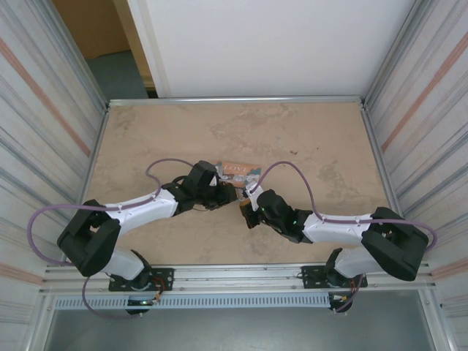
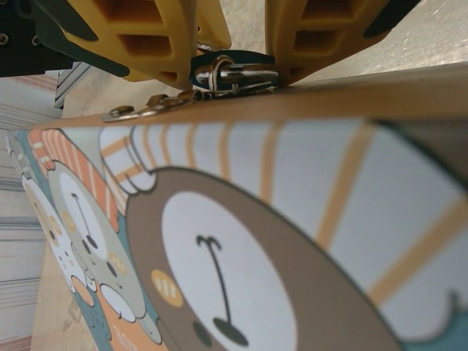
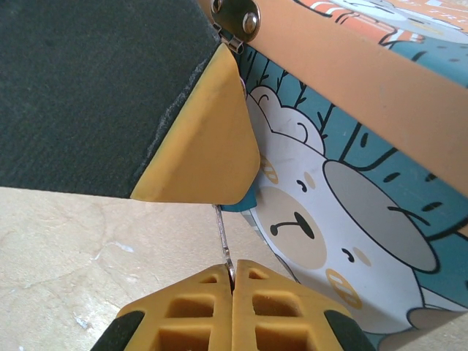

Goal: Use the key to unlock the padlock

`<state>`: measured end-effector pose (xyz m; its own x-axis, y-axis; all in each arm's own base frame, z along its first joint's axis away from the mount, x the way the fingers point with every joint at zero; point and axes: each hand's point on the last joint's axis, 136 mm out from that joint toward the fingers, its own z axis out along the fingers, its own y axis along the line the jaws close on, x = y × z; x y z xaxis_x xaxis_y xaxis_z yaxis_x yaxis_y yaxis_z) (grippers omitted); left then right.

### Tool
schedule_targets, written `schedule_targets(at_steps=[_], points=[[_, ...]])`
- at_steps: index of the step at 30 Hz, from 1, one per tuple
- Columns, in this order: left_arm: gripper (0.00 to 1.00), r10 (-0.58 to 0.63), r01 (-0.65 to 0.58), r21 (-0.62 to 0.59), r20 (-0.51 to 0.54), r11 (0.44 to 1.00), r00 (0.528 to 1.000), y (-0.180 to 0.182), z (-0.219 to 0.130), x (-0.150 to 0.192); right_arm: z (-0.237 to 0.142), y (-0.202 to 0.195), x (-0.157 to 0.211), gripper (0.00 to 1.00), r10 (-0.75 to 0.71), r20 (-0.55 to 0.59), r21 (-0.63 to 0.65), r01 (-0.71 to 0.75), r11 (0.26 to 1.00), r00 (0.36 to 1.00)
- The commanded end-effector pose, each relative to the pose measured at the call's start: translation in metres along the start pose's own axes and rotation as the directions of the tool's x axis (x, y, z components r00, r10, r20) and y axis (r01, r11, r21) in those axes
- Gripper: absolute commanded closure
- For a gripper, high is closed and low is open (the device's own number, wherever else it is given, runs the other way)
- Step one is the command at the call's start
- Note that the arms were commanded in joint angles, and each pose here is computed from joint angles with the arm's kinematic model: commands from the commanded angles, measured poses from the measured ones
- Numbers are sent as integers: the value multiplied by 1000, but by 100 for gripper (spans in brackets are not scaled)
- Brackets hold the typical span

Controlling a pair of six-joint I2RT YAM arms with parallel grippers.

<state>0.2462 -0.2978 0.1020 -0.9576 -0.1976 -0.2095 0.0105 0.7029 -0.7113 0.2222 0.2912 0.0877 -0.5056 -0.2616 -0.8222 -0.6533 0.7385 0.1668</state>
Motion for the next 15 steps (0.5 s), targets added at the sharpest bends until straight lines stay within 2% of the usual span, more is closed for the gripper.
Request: schedule_targets(at_steps=[1,15], points=[[95,29,-32,84,38,996,999,-27,-10,-9,1,-10,8,100,-5,-21,47,6,999,1000],[95,28,-31,80,39,996,999,-25,-10,-9,2,-13,8,100,-14,-24,65,15,998,1000]])
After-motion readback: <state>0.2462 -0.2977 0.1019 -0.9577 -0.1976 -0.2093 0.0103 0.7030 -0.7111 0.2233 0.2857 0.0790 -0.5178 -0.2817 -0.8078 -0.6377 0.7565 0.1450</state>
